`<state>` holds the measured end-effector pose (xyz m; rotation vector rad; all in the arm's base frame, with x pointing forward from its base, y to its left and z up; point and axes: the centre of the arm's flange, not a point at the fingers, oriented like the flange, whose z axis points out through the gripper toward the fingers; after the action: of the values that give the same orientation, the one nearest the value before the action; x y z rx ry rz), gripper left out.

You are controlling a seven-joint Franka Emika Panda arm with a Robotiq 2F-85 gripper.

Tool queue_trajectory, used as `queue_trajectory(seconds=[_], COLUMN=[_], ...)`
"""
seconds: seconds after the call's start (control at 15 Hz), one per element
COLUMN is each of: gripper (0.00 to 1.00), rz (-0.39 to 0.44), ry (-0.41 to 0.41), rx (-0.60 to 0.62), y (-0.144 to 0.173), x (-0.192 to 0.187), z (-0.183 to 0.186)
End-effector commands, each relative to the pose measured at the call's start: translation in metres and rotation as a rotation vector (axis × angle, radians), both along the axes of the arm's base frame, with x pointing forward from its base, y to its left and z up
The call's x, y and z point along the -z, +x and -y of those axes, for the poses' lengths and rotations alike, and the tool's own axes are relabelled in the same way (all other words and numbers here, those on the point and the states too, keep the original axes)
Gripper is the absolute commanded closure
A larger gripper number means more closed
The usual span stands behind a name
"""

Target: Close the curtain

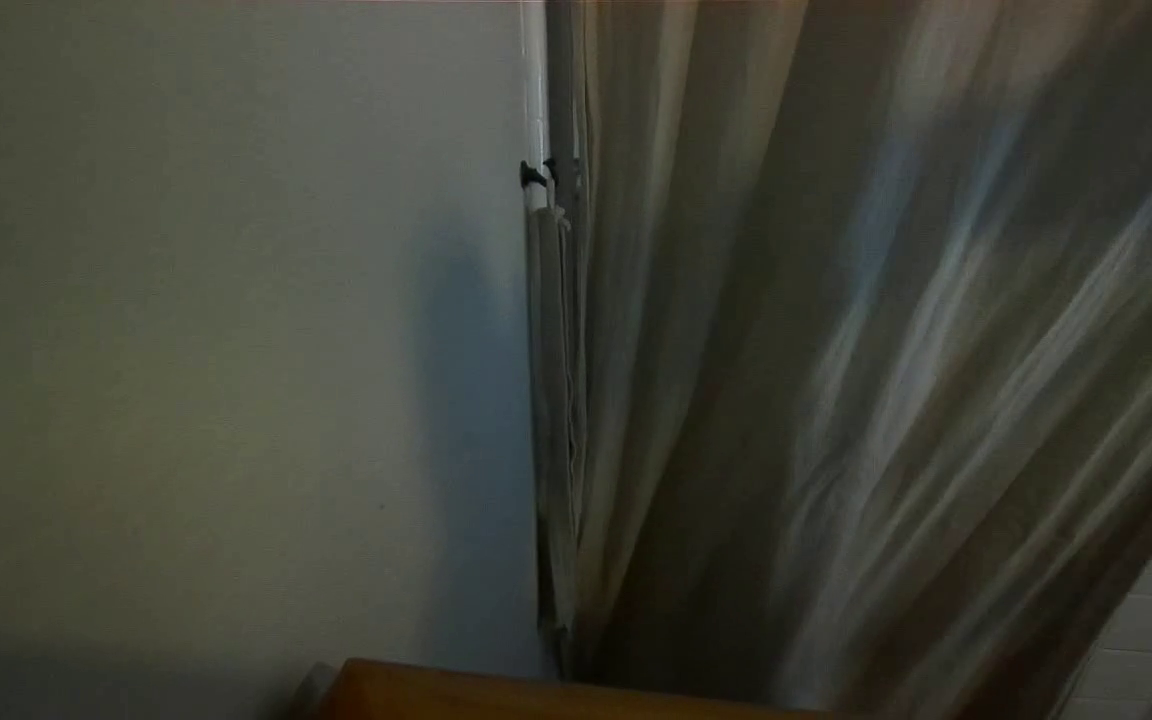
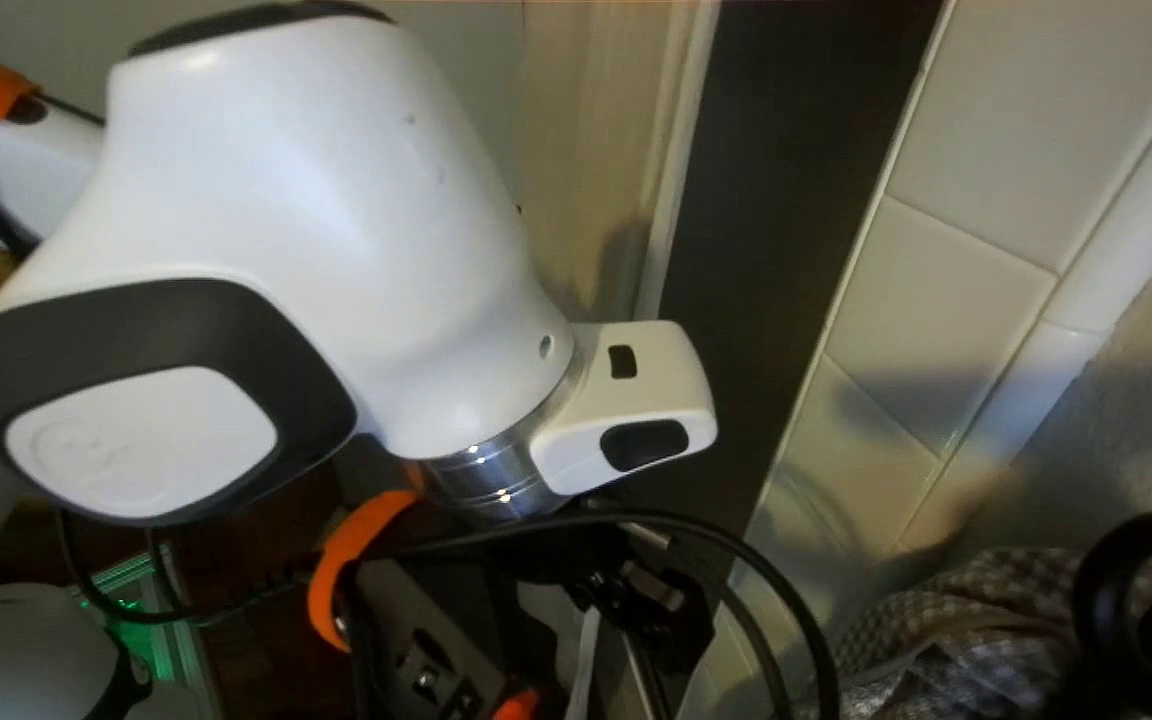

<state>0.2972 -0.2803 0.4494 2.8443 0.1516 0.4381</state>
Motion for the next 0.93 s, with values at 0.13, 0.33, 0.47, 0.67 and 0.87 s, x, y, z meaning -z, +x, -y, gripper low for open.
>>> queue_trajectory(seconds=[0.13, 0.33, 0.47, 0.67, 0.87], gripper=[0.00, 0.00, 0.00, 0.00, 0.00], rz=[-0.114, -0.160, -0.137, 0.012, 0.146], ry=[0.313, 0.471, 0.585, 0.660, 0.697], rx=[-0.031, -0.059, -0.090, -0.127, -0.184], y=[-0.008, -0.014, -0.015, -0.014, -0.018], x=[-0.018, -0.034, -0.048, -0.077, -0.103], z=[-0.024, -0.048, -0.063, -0.085, -0.100])
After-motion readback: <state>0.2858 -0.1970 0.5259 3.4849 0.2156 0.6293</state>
